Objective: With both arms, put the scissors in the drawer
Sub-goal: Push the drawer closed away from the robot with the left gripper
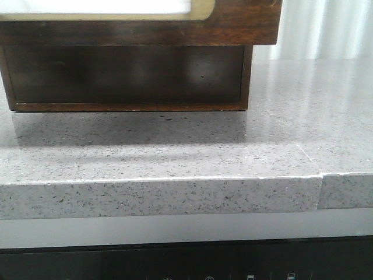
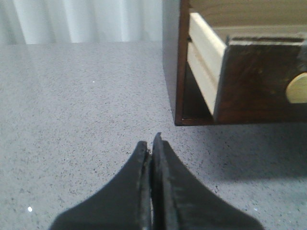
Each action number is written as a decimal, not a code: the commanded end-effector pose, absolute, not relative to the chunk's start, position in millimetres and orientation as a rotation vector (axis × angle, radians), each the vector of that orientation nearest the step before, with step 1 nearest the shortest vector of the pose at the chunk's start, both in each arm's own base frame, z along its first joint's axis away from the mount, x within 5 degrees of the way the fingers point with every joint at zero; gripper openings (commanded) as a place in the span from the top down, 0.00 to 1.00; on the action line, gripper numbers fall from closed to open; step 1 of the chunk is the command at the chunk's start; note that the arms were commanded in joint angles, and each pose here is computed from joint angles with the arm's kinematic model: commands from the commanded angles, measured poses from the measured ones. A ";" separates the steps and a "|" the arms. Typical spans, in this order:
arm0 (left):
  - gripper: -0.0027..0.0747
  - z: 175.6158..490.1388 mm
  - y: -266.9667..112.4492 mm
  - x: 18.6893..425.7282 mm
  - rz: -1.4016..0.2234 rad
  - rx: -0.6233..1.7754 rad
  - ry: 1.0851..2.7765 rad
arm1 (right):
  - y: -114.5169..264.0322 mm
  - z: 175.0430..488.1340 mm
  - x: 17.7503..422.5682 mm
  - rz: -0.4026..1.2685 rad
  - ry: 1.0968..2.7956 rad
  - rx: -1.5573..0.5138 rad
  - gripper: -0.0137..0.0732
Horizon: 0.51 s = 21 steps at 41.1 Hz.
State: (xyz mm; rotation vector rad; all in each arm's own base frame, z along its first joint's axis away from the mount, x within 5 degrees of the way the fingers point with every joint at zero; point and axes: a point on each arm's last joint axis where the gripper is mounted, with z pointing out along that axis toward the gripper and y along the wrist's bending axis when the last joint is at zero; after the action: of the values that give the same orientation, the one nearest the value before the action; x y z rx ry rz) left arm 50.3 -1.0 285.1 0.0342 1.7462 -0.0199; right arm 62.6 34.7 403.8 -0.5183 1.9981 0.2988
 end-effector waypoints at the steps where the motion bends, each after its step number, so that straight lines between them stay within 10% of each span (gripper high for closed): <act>1: 0.99 276.8 -1.2 49.1 -0.065 -0.037 1.589 | 34.3 415.3 64.7 0.293 1.915 -0.495 0.98; 21: 0.99 214.4 0.0 54.4 -0.010 -0.010 1.403 | 34.3 415.0 64.6 0.293 1.919 -0.497 0.98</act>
State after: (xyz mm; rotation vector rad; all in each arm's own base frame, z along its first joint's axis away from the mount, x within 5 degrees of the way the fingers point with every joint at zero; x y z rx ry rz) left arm 56.4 0.0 205.0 -0.0310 1.5629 -0.0313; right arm 62.6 34.7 403.8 -0.5183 1.9981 0.2988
